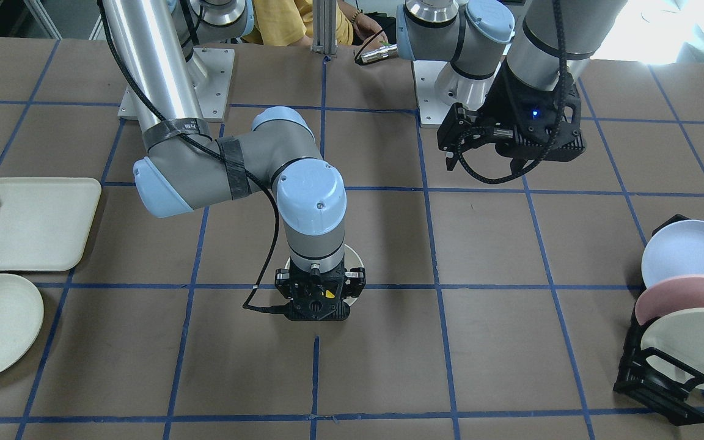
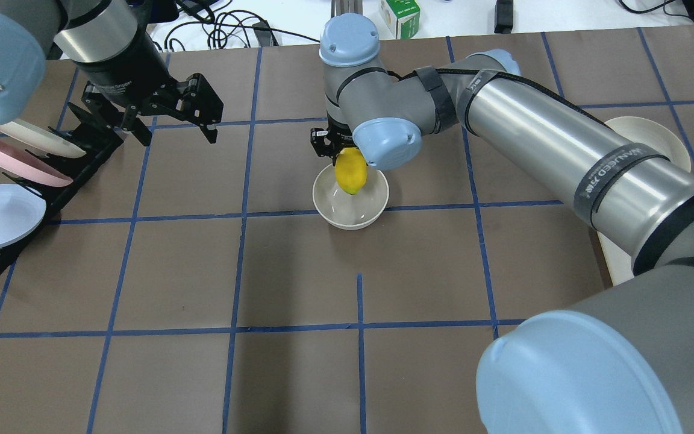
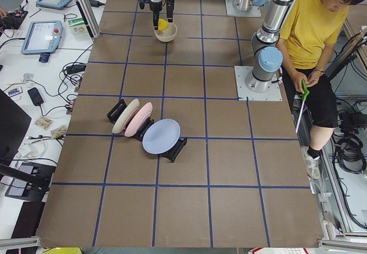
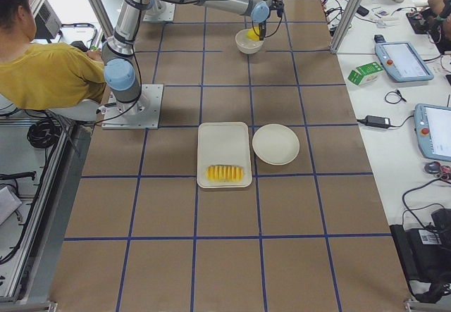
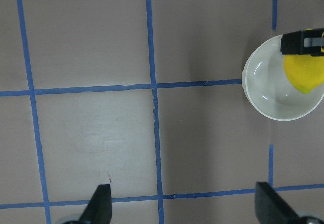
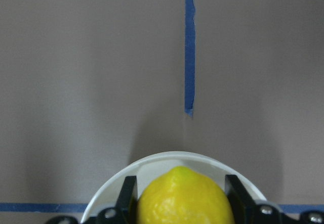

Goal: Place bowl and put lemon in it

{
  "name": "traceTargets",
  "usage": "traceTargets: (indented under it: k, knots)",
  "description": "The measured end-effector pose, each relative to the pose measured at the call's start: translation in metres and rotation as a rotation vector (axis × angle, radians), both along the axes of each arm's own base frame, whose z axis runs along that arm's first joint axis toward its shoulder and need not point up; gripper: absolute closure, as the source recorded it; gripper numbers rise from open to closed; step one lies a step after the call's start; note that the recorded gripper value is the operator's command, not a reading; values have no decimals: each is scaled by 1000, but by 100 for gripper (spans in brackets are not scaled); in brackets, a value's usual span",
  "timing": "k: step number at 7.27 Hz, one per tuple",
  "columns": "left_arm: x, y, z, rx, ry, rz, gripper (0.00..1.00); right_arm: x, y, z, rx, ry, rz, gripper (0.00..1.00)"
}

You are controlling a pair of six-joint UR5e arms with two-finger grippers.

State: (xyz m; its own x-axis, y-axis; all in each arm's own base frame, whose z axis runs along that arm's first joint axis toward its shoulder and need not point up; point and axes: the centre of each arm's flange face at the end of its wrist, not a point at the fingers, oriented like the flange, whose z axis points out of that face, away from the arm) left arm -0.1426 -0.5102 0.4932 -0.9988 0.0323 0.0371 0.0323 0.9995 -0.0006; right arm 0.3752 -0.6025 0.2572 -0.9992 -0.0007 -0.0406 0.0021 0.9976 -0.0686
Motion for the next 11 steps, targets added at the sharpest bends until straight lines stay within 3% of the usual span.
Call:
traceTargets:
  k: [2, 3, 7, 8, 11]
  knots:
    - [-1, 2, 5, -10, 0, -11, 0, 0, 7, -20, 28, -8, 1, 72]
    - [-4, 6, 9, -17, 0, -19, 0, 0, 9, -28, 20, -17, 3, 49]
    - [-10, 18, 17, -32, -4, -35, 0, -3, 18, -55, 6, -24, 4, 15]
    - [-10, 19, 18, -33, -6, -36, 0, -4, 21, -60, -11, -29, 3, 0]
    - [-9, 19, 18, -36, -9, -36, 0, -12, 24, -42, -52, -31, -4, 0]
